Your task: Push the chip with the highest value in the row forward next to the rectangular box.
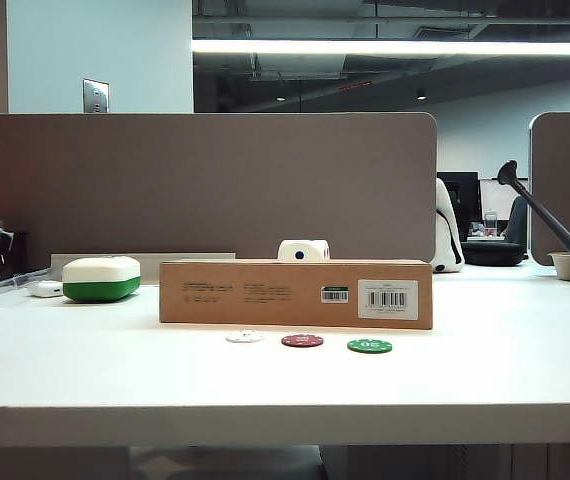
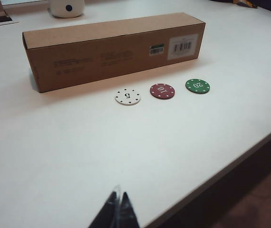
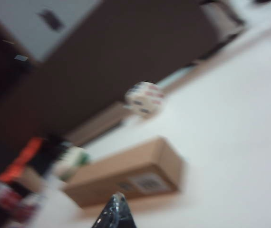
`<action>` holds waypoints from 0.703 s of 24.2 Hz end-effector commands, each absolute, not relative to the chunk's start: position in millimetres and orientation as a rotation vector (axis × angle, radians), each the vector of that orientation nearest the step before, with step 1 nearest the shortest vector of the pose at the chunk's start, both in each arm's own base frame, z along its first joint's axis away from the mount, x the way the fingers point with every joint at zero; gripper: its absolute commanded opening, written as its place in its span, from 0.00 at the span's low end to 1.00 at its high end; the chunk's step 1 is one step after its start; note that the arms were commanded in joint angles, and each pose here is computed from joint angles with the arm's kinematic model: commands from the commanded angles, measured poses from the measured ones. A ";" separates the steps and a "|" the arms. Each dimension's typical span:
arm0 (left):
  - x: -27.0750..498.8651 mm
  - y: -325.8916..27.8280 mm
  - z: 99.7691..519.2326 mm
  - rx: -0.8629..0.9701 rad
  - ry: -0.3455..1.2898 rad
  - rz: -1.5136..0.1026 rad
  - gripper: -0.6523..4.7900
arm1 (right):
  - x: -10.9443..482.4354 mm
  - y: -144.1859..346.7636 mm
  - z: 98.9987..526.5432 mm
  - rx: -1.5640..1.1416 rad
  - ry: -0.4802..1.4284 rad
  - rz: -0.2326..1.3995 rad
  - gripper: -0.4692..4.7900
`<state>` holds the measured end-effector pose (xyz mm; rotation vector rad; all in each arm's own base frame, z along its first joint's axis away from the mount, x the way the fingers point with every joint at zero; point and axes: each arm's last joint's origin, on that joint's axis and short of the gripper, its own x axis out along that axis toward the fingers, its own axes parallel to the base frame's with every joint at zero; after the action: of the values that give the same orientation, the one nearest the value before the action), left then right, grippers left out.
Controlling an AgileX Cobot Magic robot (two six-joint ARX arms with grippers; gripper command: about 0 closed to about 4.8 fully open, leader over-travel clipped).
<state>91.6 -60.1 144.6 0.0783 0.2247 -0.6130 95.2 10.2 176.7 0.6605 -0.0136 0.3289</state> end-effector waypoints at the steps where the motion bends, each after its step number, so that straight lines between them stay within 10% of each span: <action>1: 92.0 -60.2 146.9 0.072 0.213 -0.613 0.11 | 83.1 8.8 222.3 0.761 -0.271 0.405 0.07; 9: 92.0 -60.3 146.9 0.072 0.214 -0.613 0.11 | 91.8 12.2 357.0 0.563 -0.053 0.413 0.07; 17: 88.6 -65.1 146.9 0.079 0.211 -0.663 0.11 | 168.3 46.9 349.0 0.442 0.450 0.642 0.07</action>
<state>89.4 -63.4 144.6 0.0833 0.2243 -0.6460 157.3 38.0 363.9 0.4540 0.3206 0.6137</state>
